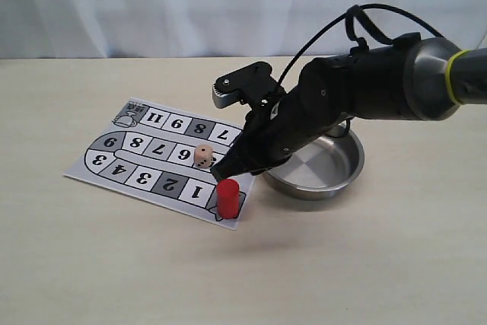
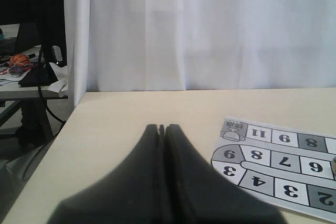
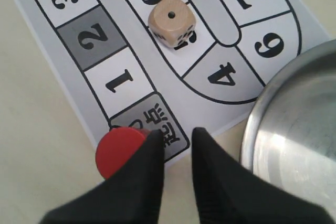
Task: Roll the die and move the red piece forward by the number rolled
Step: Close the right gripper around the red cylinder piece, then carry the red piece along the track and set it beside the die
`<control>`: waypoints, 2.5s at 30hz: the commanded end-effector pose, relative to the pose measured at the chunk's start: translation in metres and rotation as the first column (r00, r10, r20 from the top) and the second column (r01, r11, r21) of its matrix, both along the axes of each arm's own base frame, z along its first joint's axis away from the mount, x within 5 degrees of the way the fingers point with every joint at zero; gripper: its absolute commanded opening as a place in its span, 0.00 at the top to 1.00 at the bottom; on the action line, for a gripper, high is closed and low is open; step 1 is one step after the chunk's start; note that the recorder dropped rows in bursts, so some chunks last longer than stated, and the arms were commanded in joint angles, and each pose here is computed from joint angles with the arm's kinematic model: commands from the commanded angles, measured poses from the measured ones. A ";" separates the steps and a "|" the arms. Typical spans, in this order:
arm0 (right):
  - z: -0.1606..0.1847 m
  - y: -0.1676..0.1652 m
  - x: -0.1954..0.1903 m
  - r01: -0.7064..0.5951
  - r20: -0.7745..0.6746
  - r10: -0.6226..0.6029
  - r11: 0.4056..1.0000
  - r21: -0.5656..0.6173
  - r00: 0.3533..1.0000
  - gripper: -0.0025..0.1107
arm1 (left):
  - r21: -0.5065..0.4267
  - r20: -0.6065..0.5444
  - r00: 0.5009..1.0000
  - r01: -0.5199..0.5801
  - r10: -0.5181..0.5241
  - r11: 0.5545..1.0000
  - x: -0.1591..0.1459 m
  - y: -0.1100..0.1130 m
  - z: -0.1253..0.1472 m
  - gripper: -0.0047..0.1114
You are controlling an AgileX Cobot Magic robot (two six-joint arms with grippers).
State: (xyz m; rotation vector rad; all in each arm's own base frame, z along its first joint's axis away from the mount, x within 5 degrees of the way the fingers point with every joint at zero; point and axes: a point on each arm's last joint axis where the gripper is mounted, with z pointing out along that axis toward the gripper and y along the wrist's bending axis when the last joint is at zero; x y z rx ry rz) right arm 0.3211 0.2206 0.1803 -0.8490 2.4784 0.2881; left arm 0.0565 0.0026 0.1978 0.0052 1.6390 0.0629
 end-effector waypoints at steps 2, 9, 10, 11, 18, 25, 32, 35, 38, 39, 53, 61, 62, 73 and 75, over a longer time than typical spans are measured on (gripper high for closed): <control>-0.003 0.002 0.000 0.023 -0.010 -0.022 0.999 0.029 1.000 0.44 | -0.004 0.014 1.000 0.001 -0.001 1.000 0.000 0.000 0.002 0.96; -0.003 0.009 -0.005 -0.045 0.010 0.045 0.999 0.010 0.999 0.37 | -0.004 0.014 1.000 0.001 -0.001 1.000 0.000 0.000 0.002 0.96; -0.003 0.012 -0.007 -0.054 0.010 0.053 0.999 0.010 0.999 0.37 | -0.004 0.014 1.000 0.001 -0.001 1.000 0.000 0.000 0.002 0.96; -0.003 0.015 -0.009 -0.066 0.017 0.066 0.998 0.007 0.998 0.37 | -0.004 0.014 1.000 0.001 -0.001 1.000 0.000 0.000 0.002 0.96; -0.002 0.021 -0.011 -0.082 0.040 0.082 0.996 0.016 0.996 0.39 | -0.004 0.014 1.000 0.001 -0.001 1.000 0.000 0.000 0.002 0.96; -0.025 0.023 -0.007 -0.077 0.007 0.077 0.997 -0.006 0.997 0.39 | -0.004 0.014 1.000 0.001 -0.001 1.000 0.000 0.000 0.002 0.96; -0.054 0.024 -0.005 -0.075 -0.038 0.074 0.996 -0.038 0.997 0.39 | -0.004 0.012 1.000 0.001 -0.001 1.000 0.000 0.000 0.002 0.96; -0.056 0.025 -0.004 -0.074 -0.039 0.073 0.996 -0.040 0.997 0.39 | -0.004 0.012 1.000 0.001 -0.001 1.000 0.000 0.000 0.002 0.96; -0.056 0.025 -0.004 -0.074 -0.039 0.073 0.996 -0.040 0.997 0.39 | -0.004 0.012 1.000 0.001 -0.001 1.000 0.000 0.000 0.002 0.96; -0.056 0.025 -0.004 -0.074 -0.039 0.073 0.996 -0.040 0.997 0.39 | -0.004 0.012 1.000 0.001 -0.001 1.000 0.000 0.000 0.002 0.96; -0.043 0.032 0.004 -0.065 -0.008 0.065 0.998 -0.008 0.998 0.94 | -0.004 0.014 1.000 0.001 -0.001 1.000 0.000 0.000 0.003 0.96; -0.027 0.057 0.003 -0.110 0.101 0.105 0.993 0.046 0.989 0.94 | -0.004 0.014 1.000 0.001 -0.001 1.000 0.000 0.000 0.003 0.96; -0.026 0.058 0.005 -0.108 0.117 0.101 0.993 0.054 0.988 0.94 | -0.004 0.014 1.000 0.001 -0.001 1.000 0.000 0.000 0.003 0.96; -0.034 0.065 0.010 -0.111 0.121 0.103 0.992 0.054 0.987 0.94 | -0.004 0.012 1.000 0.001 -0.001 1.000 0.000 0.000 0.002 0.96; -0.039 0.067 0.012 -0.114 0.098 0.110 0.993 0.043 0.989 0.94 | -0.004 0.012 1.000 0.001 -0.001 1.000 0.000 0.000 0.002 0.96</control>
